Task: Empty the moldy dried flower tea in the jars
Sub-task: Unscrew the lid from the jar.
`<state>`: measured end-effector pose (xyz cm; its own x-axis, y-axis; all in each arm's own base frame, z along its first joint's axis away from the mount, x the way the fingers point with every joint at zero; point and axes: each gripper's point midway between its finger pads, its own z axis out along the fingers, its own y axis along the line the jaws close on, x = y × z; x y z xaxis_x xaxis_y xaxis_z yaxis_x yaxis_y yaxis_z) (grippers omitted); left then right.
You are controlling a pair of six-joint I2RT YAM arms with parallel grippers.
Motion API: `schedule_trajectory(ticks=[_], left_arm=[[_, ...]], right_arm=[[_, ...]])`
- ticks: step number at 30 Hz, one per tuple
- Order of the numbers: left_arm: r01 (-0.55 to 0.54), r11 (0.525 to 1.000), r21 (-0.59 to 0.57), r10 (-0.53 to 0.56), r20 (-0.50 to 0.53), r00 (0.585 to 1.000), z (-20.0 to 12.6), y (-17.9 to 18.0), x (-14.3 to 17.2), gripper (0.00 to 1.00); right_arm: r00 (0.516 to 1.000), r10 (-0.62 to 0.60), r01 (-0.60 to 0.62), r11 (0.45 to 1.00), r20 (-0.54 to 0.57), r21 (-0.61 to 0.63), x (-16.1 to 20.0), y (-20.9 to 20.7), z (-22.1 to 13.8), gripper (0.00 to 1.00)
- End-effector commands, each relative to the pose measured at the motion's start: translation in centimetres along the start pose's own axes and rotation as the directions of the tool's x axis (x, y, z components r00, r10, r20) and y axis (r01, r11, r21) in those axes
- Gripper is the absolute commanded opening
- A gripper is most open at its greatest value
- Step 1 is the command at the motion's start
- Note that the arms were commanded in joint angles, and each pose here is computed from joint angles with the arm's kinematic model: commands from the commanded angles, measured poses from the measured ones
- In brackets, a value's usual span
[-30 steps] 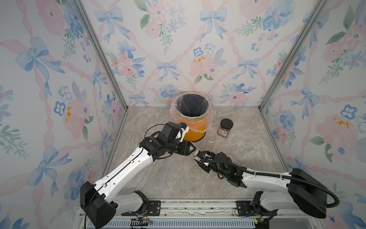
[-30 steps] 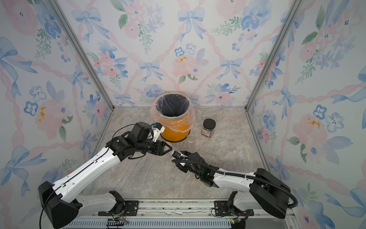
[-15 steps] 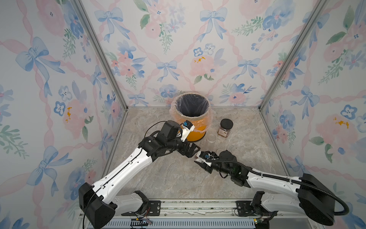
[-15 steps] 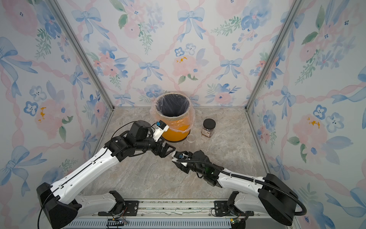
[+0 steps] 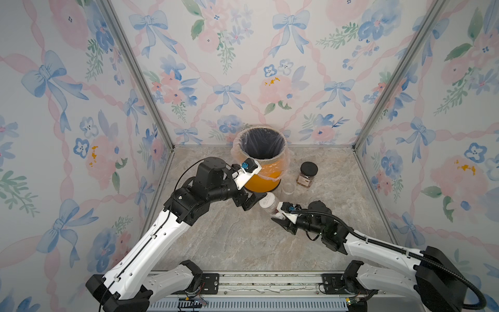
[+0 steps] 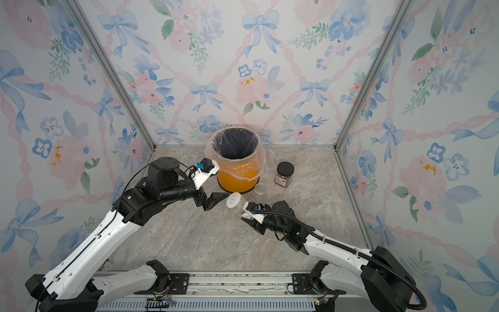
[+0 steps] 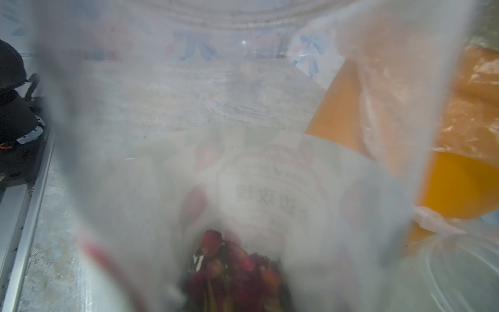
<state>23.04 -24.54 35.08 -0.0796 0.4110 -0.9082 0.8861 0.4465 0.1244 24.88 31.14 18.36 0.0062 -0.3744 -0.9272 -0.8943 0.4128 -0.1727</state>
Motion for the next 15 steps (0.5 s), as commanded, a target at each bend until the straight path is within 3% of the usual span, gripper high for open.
schedule_trajectory(ticks=[1,7,15], left_arm=[[-0.198,0.974,0.107,0.198,0.01,0.98,0.1,-2.6,1.7,0.98],[-0.337,0.927,0.163,0.337,0.029,0.941,0.8,-3.6,2.5,0.98],[-0.386,0.881,0.273,0.379,0.079,0.922,1.9,-5.4,3.1,0.98]], right_arm=[[0.999,0.04,-0.039,0.996,0.013,-0.084,-0.1,0.9,-0.6,0.39],[0.999,0.04,-0.043,0.982,-0.021,-0.184,-0.3,2.1,-1.3,0.4],[0.999,0.016,-0.025,0.974,-0.042,-0.223,-0.4,2.5,-1.3,0.41]])
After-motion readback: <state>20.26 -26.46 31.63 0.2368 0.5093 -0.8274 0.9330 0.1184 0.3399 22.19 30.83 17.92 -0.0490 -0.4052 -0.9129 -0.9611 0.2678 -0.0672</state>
